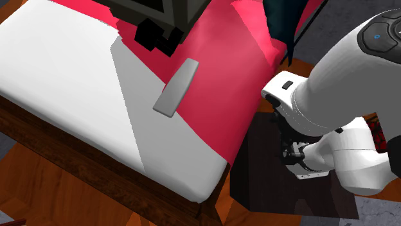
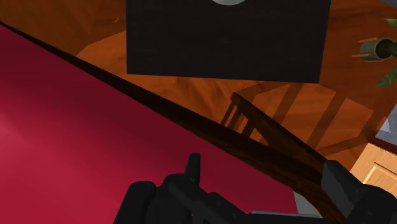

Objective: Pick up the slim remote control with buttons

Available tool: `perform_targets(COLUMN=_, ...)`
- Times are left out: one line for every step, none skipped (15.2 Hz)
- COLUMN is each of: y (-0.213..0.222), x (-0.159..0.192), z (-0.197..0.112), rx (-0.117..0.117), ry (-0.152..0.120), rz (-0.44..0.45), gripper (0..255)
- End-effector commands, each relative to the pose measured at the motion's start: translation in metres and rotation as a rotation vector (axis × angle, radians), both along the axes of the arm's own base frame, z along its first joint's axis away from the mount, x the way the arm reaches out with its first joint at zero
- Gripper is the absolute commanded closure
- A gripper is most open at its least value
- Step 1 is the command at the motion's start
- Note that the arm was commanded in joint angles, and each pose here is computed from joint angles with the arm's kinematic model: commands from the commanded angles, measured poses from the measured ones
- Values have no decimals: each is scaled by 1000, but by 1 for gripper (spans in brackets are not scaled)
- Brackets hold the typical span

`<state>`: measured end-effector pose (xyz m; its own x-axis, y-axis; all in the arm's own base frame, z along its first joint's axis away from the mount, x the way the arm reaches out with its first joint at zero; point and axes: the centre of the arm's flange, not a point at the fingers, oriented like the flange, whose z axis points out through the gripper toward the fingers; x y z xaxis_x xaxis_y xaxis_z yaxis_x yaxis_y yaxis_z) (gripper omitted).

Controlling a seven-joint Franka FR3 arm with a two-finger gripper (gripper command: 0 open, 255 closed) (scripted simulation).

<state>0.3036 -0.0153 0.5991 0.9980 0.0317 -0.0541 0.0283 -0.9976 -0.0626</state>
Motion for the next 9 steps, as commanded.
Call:
perform_targets(y=0, x=0, z=0, rx=0, ry=0, rz=0, gripper=0)
perform_targets(y=-11, x=6, z=0, rx=0, ry=-3, rz=44, gripper=0)
perform_targets(y=-22, x=13, z=1, rx=-1, ry=-7, rz=89, gripper=0)
perform_targets(y=-32, x=20, z=1, rx=-1, ry=-10, rz=133, gripper=0)
perform_targets(y=-42, x=28, z=2, rx=-2, ry=-13, rz=178, gripper=0)
perform_targets(y=-52, x=36, z=2, rx=-2, ry=-17, rz=222, gripper=0)
perform_targets(y=-62, x=45, z=3, rx=-2, ry=-20, rz=267, gripper=0)
perform_targets(y=-71, x=54, z=3, rx=-3, ry=-23, rz=311, gripper=0)
perform_targets(y=-79, x=63, z=4, rx=-3, ry=-27, rz=356, gripper=0)
